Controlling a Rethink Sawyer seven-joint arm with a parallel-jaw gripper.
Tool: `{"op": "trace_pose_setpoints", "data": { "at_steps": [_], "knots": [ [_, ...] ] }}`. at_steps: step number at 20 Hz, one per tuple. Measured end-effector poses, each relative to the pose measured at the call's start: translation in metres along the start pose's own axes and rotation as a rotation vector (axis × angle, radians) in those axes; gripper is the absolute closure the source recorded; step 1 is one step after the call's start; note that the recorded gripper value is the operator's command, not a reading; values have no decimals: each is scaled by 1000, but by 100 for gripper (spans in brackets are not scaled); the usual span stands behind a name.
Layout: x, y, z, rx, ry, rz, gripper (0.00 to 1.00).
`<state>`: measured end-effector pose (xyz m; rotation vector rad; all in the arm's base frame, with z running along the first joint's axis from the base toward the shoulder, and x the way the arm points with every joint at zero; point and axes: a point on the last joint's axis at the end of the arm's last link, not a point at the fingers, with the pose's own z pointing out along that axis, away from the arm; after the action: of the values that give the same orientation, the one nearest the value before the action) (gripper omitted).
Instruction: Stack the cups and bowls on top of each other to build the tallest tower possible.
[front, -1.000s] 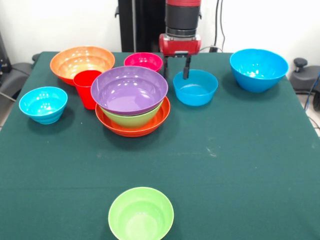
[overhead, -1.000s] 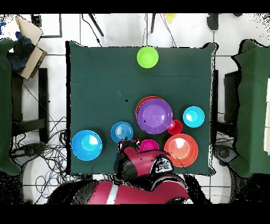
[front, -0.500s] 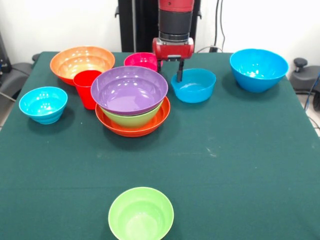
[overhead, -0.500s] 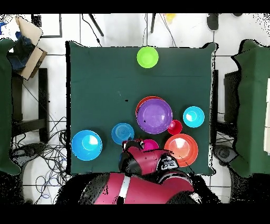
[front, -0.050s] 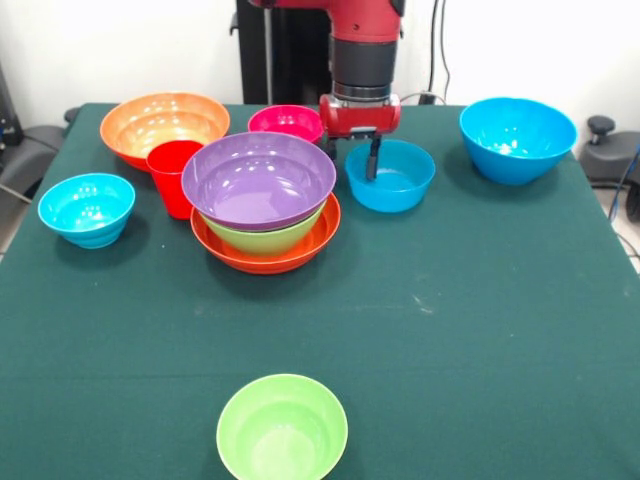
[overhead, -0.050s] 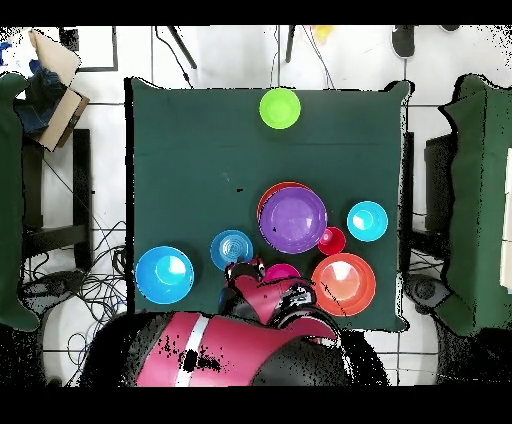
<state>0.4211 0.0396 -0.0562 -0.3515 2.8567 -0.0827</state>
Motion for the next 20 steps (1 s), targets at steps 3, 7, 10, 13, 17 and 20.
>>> {"op": "trace_pose_setpoints", "data": {
  "at_steps": [3, 7, 10, 13, 17, 20],
  "knots": [
    [1, 2, 0, 2, -4, -10, 100],
    [-3, 2, -1, 4, -17, -7, 100],
    [-7, 1, -2, 5, -31, -1, 100],
    [-8, 1, -3, 6, -33, 0, 100],
    [-13, 0, -5, 7, -43, 0, 100],
    [-25, -3, -16, 7, -49, 14, 100]
  ]
}}
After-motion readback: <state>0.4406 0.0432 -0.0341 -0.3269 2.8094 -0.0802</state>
